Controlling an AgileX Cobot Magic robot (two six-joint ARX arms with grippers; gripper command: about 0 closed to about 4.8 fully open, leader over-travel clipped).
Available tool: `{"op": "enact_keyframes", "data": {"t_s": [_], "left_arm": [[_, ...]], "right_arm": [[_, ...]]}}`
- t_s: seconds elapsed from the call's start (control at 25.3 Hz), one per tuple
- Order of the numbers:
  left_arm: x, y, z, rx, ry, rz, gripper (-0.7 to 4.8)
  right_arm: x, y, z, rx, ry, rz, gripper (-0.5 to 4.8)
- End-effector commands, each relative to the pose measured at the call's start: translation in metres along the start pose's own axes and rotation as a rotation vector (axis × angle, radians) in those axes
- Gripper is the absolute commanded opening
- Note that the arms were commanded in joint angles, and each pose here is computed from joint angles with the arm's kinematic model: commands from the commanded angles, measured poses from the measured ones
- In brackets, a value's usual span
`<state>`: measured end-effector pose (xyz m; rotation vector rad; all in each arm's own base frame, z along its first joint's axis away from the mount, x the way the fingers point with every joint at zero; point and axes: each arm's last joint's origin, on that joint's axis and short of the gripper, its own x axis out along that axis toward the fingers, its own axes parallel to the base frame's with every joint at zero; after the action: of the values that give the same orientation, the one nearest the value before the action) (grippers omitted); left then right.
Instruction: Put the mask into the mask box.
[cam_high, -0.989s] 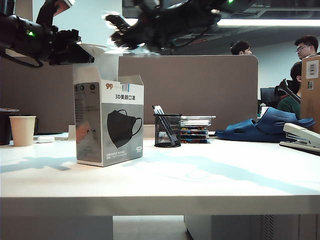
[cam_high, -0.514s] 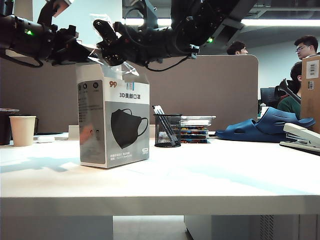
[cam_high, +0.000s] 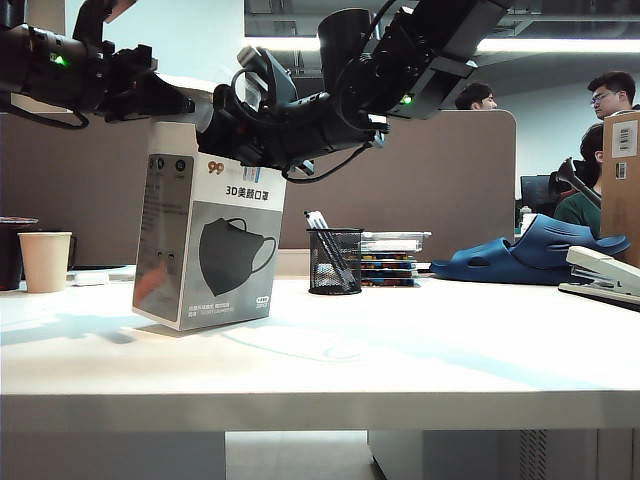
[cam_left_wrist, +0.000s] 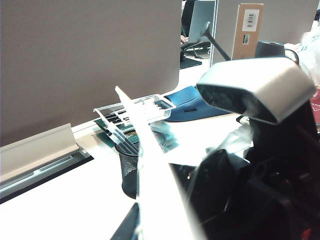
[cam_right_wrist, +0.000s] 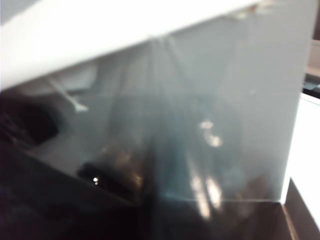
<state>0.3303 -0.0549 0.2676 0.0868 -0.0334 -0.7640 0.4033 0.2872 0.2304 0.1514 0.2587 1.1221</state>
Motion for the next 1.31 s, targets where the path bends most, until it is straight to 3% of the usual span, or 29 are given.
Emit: {"op": "enact_keyframes", "data": {"t_s": [0.04,0.24,0.32,0.36,0.51,1.11,1.31], "left_arm": [[0.000,-0.001,0.005,0.017,-0.027,-0.013,-0.05],[0.000,0.002,0.005,0.015,-0.019,0.068,-0.05],[0.000,0.002,0.005,0.015,-0.020,0.070,-0.05],[0.000,0.002,0.005,0.016,-0.020,0.070,-0.05],[0.000,0.002,0.005,0.015,-0.019,0.070,-0.05],[0.000,0.002,0.005,0.016,-0.020,0.074,-0.05],[-0.001,0.004,0.005,0.025,-0.017,0.136,-0.05]], "right_arm": [[-0.002,0.001,0.001,0.015,0.027,-0.003,0.49],[-0.012,0.004,0.008,0.065,0.103,-0.027,0.59],[-0.020,0.005,0.012,0.093,0.143,-0.043,1.97],[-0.022,0.006,0.014,0.094,0.144,-0.045,2.29],[-0.029,0.009,0.024,0.083,0.135,-0.052,2.71],[-0.049,0.024,0.049,0.053,0.146,-0.058,2.75],[-0.060,0.035,0.069,0.024,0.103,-0.016,2.85]]}}
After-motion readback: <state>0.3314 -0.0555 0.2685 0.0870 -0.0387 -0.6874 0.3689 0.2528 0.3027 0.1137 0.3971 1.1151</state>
